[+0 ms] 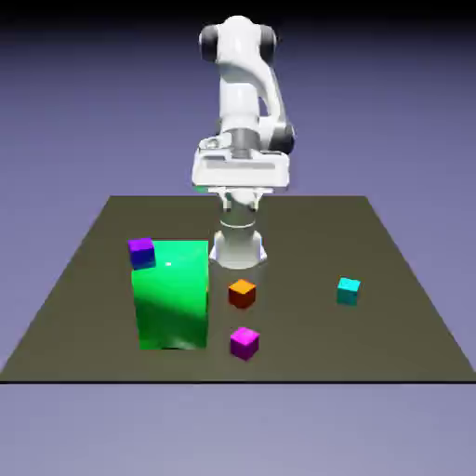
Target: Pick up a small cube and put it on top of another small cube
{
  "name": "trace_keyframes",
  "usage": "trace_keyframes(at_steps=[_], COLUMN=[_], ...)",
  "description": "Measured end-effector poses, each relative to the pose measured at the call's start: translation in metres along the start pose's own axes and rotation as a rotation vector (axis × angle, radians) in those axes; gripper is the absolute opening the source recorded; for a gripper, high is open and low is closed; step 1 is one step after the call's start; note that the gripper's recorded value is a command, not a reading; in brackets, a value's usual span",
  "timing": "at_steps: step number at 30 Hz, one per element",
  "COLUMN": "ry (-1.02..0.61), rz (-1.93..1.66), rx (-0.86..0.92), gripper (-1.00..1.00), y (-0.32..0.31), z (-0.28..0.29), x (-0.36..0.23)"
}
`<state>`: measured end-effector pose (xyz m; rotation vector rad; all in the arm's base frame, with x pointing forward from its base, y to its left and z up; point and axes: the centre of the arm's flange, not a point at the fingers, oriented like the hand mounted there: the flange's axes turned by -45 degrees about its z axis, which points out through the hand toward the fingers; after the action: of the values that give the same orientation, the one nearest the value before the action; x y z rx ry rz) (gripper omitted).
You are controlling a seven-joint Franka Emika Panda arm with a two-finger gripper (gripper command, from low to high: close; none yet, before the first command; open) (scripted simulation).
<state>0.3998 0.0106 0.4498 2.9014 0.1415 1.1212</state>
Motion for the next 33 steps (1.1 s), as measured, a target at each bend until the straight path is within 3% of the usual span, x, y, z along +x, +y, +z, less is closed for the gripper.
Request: trace_keyframes(at_steps=[12,26,31,33], ry=[-0.582,-1.211,-1.407,-1.407], rz=[-0.404,-0.825,-0.948,-0.948], rx=[0.024,0.033,0.029,0.027], gripper=[0.0,0.0,0.0,0.0], y=[-0.052,-0.092,-0.1,-0.092], z=[0.132,0.265,0.302,0.311], x=[-0.01,-0.077,-0.107,-0.125])
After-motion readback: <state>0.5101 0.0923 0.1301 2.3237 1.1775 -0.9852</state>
